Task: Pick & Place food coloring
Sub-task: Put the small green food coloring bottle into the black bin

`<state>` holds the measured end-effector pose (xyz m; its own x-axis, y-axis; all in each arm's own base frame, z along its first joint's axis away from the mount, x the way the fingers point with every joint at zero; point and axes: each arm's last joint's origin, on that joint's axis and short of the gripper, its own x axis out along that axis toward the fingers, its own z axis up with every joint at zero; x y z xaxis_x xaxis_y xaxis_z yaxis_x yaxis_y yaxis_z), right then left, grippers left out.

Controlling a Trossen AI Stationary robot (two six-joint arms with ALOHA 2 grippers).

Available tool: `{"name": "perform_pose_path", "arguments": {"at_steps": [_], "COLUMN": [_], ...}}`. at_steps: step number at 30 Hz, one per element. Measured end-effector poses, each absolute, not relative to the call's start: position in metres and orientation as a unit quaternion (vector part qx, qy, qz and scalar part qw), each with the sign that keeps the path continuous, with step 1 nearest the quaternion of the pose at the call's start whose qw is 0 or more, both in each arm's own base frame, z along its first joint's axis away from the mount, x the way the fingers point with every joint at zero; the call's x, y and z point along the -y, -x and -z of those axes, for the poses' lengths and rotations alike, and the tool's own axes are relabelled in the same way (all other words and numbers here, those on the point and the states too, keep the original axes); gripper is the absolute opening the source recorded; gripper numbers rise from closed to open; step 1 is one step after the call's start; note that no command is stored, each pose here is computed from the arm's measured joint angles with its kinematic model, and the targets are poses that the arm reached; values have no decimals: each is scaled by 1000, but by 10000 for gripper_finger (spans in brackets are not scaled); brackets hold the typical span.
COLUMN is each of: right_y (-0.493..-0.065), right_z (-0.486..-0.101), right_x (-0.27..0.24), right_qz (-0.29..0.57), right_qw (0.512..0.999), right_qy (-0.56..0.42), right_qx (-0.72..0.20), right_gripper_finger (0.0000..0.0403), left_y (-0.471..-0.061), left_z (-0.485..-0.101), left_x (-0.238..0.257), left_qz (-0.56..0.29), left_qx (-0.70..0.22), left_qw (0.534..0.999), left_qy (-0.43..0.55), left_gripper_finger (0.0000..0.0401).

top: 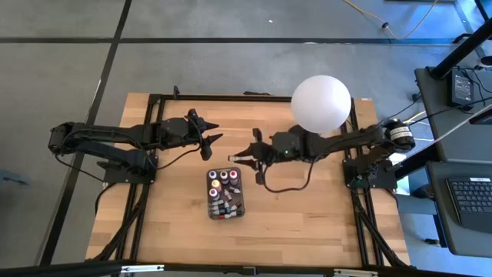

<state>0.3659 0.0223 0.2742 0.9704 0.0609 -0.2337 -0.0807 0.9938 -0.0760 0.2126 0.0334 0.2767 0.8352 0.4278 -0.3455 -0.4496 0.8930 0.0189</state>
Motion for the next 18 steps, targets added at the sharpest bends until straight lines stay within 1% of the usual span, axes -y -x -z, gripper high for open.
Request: {"name": "perform_pose_path", "arguments": {"at_steps": [7, 13, 16, 18], "right_y": [-363, -363, -371, -380], "right_z": [-264, -255, -235, -214], "right_x": [-29, -39, -53, -65], "right_qz": [-33, -90, -104, -106], "right_qw": [982, 975, 970, 968], "right_qy": [78, 54, 40, 30], "right_qx": [-171, -197, -214, -227], "right_gripper_finger": [76, 76, 76, 76], "left_y": [-213, -213, -213, -213], "left_z": [-277, -277, -277, -277], "left_x": [-33, -33, -33, -33], "left_qz": [-229, -229, -232, -235], "left_qx": [-173, -171, -168, -165], "left_qw": [958, 958, 957, 956], "left_qy": [32, 33, 48, 67], "left_gripper_finger": [169, 169, 169, 169]}}
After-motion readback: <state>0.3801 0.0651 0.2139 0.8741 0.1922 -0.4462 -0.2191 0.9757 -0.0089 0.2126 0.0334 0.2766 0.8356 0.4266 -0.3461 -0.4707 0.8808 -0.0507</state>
